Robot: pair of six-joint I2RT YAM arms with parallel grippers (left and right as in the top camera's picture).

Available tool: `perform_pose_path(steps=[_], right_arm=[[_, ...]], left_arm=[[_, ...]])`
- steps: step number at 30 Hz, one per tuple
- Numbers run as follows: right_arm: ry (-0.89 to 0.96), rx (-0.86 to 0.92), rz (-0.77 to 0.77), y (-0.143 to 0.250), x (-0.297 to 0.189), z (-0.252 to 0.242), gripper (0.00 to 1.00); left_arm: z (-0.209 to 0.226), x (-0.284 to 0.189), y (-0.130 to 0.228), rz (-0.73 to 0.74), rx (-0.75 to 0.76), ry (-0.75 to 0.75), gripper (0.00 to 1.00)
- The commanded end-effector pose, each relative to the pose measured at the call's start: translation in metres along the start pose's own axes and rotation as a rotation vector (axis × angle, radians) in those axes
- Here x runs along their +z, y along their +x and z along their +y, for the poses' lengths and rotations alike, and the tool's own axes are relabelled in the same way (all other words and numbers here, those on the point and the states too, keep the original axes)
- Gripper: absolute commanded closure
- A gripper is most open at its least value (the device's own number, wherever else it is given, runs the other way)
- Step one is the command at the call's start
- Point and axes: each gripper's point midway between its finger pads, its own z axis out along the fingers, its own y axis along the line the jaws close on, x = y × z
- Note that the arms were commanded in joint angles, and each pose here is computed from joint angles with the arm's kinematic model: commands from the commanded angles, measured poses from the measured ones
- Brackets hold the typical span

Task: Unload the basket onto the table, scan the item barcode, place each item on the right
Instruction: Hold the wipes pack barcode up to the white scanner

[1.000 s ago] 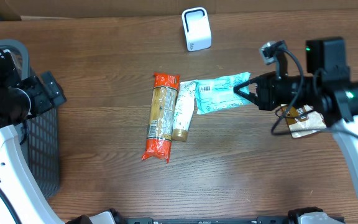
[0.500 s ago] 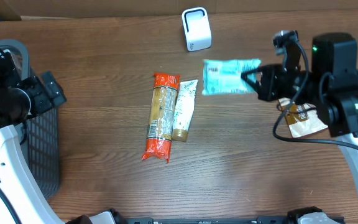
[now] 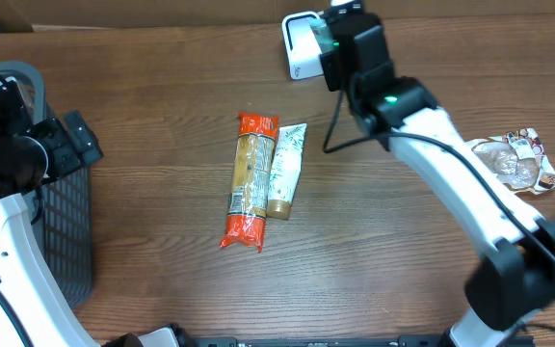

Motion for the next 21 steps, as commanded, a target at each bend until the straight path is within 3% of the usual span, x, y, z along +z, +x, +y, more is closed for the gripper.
perform_pose_path(steps=[1, 6, 17, 21], right_arm=[[0.110, -0.332, -0.043, -0.012, 0.018, -0.003, 0.96], [0.201, -0.524, -0.130, -0.021, 0.054, 0.007, 0.96], [0.366, -0.706, -0.308, -0.030, 0.099, 0.025, 0.96], [0.365, -0.823, -0.305, -0.015, 0.116, 0.039, 0.96]], left_arm=[[-0.001, 0.000, 0.000, 0.000, 0.014, 0.007, 0.00], [-0.001, 0.000, -0.001, 0.000, 0.014, 0.007, 0.01], [-0.001, 0.000, 0.000, 0.000, 0.014, 0.007, 0.01], [-0.001, 0.000, -0.001, 0.000, 0.014, 0.007, 0.00]])
